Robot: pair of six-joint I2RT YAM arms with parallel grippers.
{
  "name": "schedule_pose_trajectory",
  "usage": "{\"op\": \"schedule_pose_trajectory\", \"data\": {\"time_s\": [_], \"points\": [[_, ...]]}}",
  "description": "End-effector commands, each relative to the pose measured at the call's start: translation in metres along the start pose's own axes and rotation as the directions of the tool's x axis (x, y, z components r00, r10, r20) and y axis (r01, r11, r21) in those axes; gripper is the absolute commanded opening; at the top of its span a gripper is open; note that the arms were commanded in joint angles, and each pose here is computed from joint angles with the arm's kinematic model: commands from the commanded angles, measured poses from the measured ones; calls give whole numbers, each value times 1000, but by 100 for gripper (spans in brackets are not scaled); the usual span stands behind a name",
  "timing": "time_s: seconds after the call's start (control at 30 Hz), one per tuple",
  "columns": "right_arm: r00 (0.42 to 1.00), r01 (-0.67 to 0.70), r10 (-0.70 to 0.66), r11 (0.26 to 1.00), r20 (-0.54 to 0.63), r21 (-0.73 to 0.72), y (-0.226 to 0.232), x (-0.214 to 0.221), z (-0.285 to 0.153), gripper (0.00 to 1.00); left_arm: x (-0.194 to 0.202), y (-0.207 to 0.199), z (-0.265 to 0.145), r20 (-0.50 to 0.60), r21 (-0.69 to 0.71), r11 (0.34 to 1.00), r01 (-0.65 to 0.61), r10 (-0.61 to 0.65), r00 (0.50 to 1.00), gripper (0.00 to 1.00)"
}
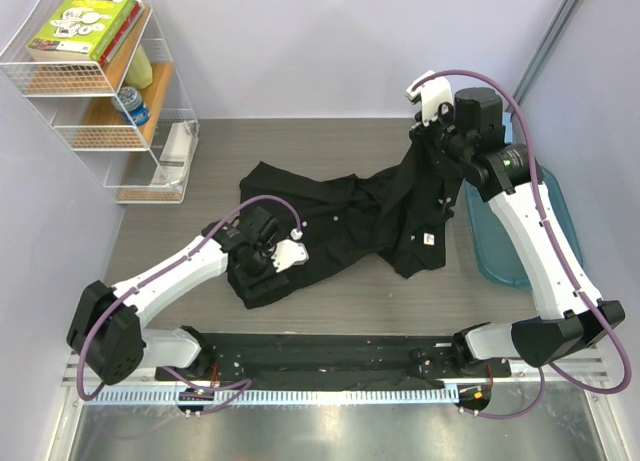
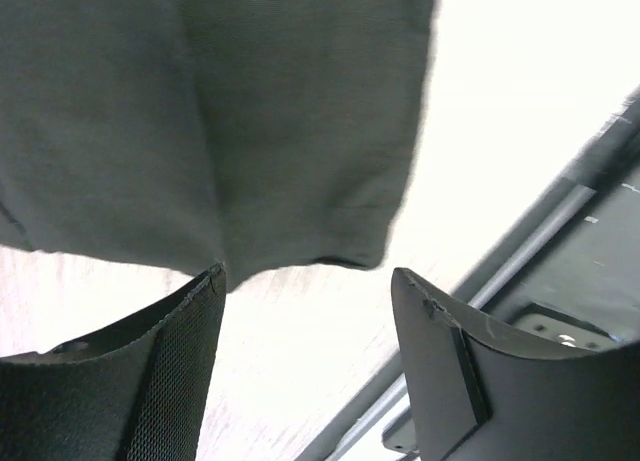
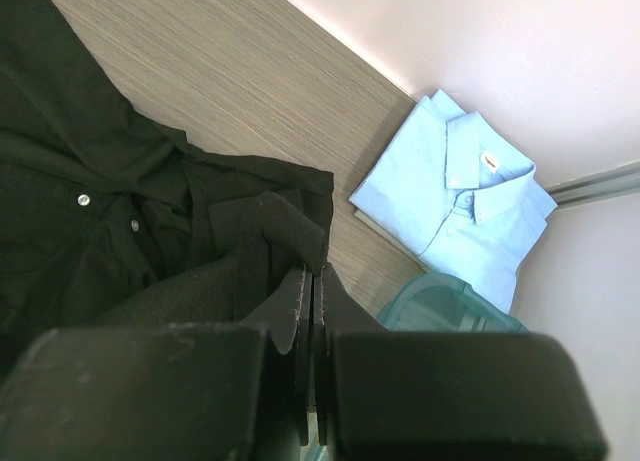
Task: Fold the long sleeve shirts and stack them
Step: Flatten the shirt out
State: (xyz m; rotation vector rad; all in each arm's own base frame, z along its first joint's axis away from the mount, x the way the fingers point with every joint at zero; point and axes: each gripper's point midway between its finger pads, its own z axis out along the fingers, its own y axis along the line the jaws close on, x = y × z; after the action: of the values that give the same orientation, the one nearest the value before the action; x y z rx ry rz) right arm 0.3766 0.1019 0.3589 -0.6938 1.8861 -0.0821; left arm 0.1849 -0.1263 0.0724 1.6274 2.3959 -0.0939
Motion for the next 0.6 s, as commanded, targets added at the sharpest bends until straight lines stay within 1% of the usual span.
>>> {"op": "schedule_pose_trajectory", "data": {"time_s": [0.0, 0.07, 0.1, 0.13, 0.2, 0.27, 0.3, 0.33, 0.43, 0.47, 0.57], "points": [[998, -2, 1, 1000, 59, 16, -5, -15, -2, 1, -2, -24, -10, 19, 97, 995, -18, 16, 1000, 67], [998, -3, 2, 1000, 57, 17, -5, -15, -2, 1, 0, -28, -5, -3, 88, 995, -37, 37, 999, 66], [998, -3, 2, 1000, 59, 16, -5, -15, -1, 1, 1, -33, 0, -14, 84, 994, -66, 67, 998, 65], [998, -3, 2, 1000, 60, 18, -5, -16, -2, 1, 4, -30, 3, -37, 51, 996, -68, 70, 997, 65], [998, -3, 1, 1000, 59, 23, -7, -16, -3, 1, 8, -34, 11, -69, 47, 994, -94, 97, 993, 60], [998, 1, -2, 1000, 58, 26, -7, -16, -2, 1, 12, -36, 18, -95, 46, 995, -89, 93, 991, 54], [998, 1, -2, 1000, 58, 28, -7, -15, -3, 1, 13, -36, 21, -101, 49, 995, -90, 95, 990, 52], [998, 1, -2, 1000, 55, 26, -7, -14, -3, 1, 15, -38, 23, -107, 53, 995, -88, 94, 990, 48], [999, 4, -5, 1000, 50, 26, -6, -13, -1, 1, 17, -43, 29, -124, 67, 992, -103, 111, 986, 42], [999, 7, -8, 1000, 50, 26, -7, -13, -1, 1, 21, -41, 32, -142, 42, 993, -113, 117, 983, 41], [999, 7, -8, 1000, 46, 28, -7, -12, 0, 1, 28, -42, 39, -165, 42, 993, -113, 119, 979, 42]]}}
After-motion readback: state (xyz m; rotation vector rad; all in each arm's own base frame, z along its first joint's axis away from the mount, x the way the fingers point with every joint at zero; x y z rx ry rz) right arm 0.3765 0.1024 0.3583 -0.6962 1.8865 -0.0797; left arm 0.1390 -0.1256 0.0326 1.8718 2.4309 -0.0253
